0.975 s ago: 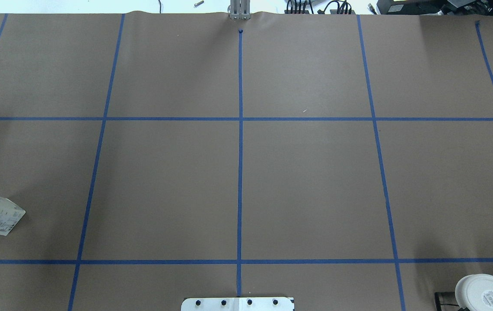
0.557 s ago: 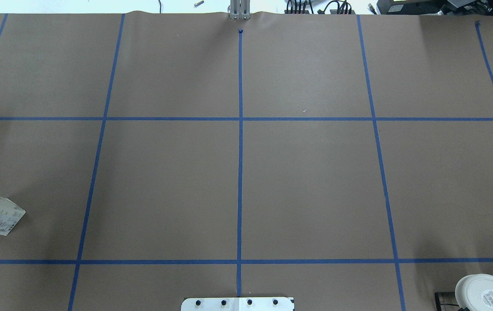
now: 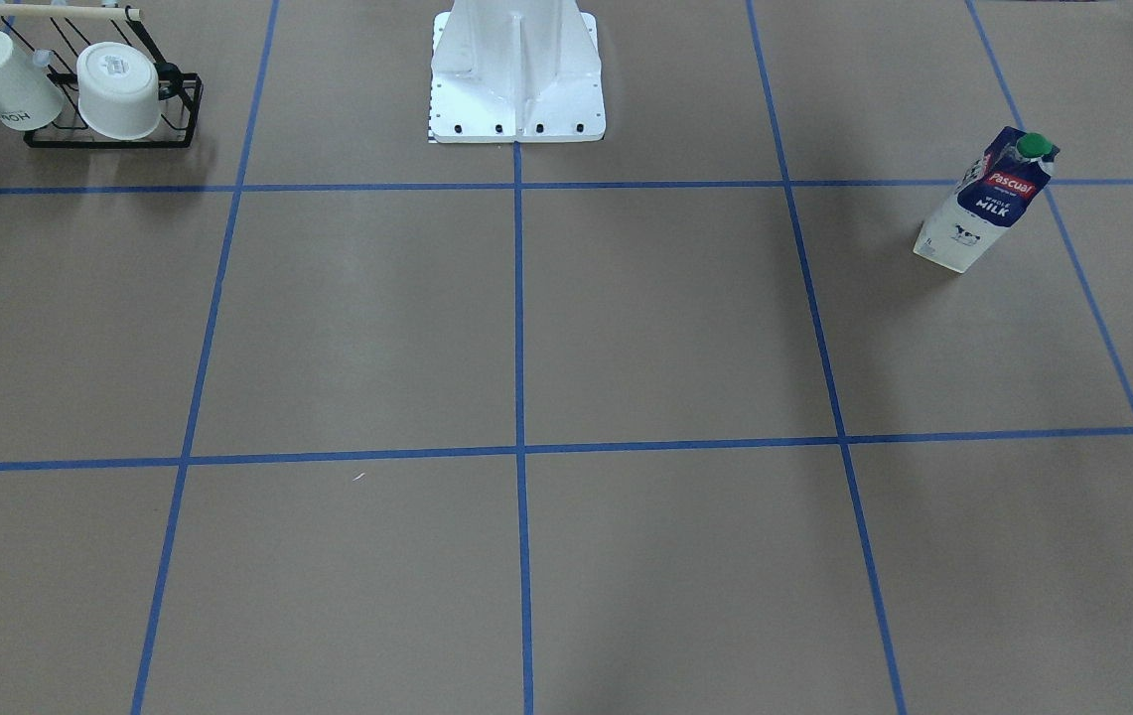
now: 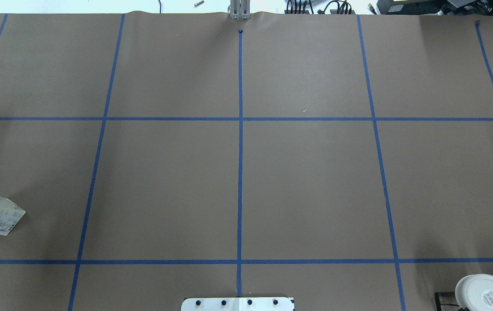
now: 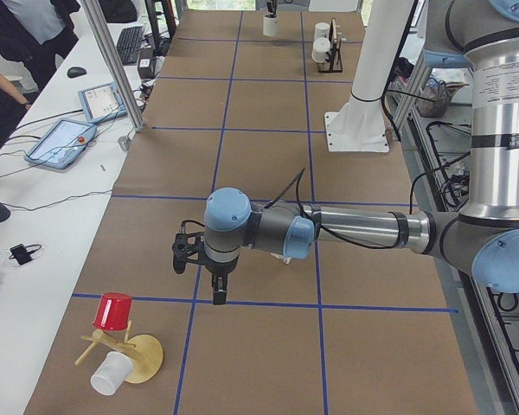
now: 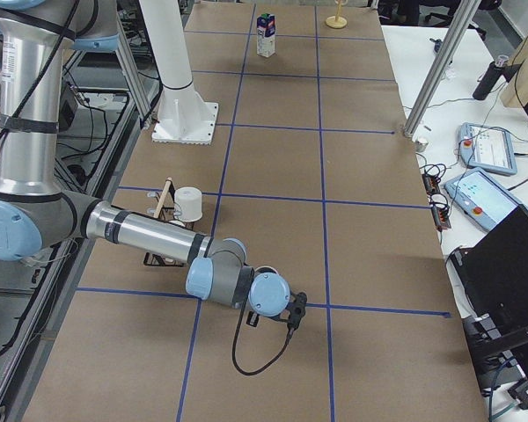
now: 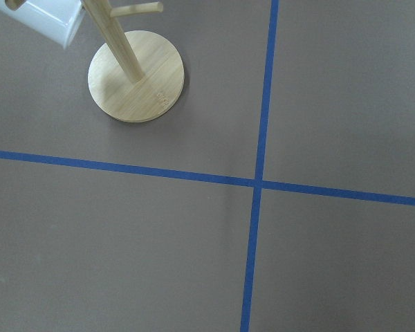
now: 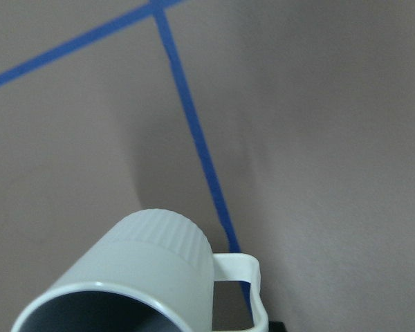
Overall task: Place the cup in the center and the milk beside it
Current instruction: 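Carry the white mug with the right gripper toward the table center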
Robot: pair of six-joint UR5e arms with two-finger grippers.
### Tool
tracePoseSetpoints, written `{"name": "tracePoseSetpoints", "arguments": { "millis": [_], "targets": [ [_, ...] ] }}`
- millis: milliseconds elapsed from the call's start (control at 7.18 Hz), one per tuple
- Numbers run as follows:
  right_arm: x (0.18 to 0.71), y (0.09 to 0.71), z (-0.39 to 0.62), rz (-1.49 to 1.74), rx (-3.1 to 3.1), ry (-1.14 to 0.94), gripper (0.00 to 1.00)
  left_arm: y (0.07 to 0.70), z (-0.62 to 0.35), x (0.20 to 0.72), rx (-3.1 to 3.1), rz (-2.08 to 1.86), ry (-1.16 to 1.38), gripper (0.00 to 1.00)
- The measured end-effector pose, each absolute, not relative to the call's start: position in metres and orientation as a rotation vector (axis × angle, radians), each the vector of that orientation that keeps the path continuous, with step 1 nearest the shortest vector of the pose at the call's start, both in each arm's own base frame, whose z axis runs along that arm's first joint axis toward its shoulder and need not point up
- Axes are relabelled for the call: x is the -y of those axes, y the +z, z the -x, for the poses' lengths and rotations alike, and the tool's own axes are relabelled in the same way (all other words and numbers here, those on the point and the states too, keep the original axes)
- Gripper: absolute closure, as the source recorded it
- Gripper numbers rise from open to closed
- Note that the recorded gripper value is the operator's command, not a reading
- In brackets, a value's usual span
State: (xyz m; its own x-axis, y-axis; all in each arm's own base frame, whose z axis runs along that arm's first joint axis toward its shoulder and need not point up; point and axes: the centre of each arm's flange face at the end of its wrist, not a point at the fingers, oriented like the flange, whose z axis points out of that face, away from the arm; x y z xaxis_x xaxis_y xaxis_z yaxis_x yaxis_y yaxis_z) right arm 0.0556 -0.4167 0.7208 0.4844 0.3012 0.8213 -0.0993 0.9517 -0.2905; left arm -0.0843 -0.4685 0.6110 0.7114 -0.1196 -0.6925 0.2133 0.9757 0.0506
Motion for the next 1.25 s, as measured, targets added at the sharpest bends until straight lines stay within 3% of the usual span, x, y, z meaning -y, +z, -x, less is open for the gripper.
{"name": "tracePoseSetpoints", "arguments": {
  "millis": [557,835,1253],
  "targets": [
    [0.571,0.529,-0.035,0.002,0.994,0.241,1.00,0.617,0.084,0.468,-0.758,-0.116,-0.191,0.01],
    [0.638,0.419,0.077,-0.112,0.870,0.042,1.00,0.617,0.084,0.469,-0.758,-0.115,-0.193,0.01],
    [0.657,0.275,0.271,-0.115,0.817,-0.058,1.00,0.619,0.084,0.473,-0.761,-0.110,-0.192,0.01]
  ]
}}
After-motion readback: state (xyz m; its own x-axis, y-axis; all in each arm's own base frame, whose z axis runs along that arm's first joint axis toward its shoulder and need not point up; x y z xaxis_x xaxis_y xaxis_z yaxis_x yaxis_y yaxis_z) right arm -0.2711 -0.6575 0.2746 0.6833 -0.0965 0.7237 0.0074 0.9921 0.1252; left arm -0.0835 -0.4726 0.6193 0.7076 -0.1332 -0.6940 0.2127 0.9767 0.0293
